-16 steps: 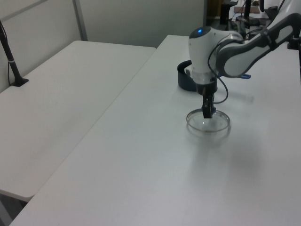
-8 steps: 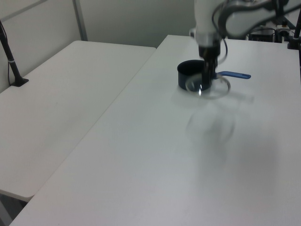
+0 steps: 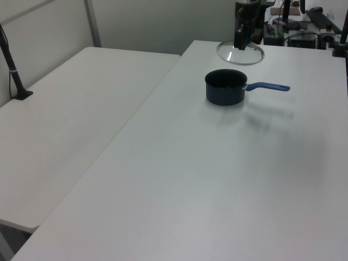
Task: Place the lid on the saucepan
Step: 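Carry the glass lid over the navy saucepan, then lower the lid onto the saucepan rim and open the gripper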
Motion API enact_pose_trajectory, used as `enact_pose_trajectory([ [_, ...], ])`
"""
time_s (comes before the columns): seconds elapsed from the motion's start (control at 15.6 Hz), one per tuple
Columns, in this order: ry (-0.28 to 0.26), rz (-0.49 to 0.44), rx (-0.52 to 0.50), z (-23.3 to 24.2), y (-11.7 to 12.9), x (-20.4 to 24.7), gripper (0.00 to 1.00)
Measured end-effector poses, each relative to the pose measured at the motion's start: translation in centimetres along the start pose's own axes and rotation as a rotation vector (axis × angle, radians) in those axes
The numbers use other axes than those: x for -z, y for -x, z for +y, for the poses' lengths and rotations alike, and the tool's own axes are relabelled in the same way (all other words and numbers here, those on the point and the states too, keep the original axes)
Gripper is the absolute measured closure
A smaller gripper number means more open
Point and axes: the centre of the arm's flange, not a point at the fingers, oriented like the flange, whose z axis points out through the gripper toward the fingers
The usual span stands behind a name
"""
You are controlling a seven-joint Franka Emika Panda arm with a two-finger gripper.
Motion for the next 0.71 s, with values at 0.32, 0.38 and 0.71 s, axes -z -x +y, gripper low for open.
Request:
enact_pose_trajectory([
  [0.32, 0.009, -0.041, -0.053, 4.0, -3.8, -6.0, 0.56],
  [0.38, 0.009, -0.045, -0.062, 4.0, -4.4, -7.2, 0.56],
  [0.71, 0.01, -0.042, -0.119, 4.1, -5.9, -11.2, 0.56],
])
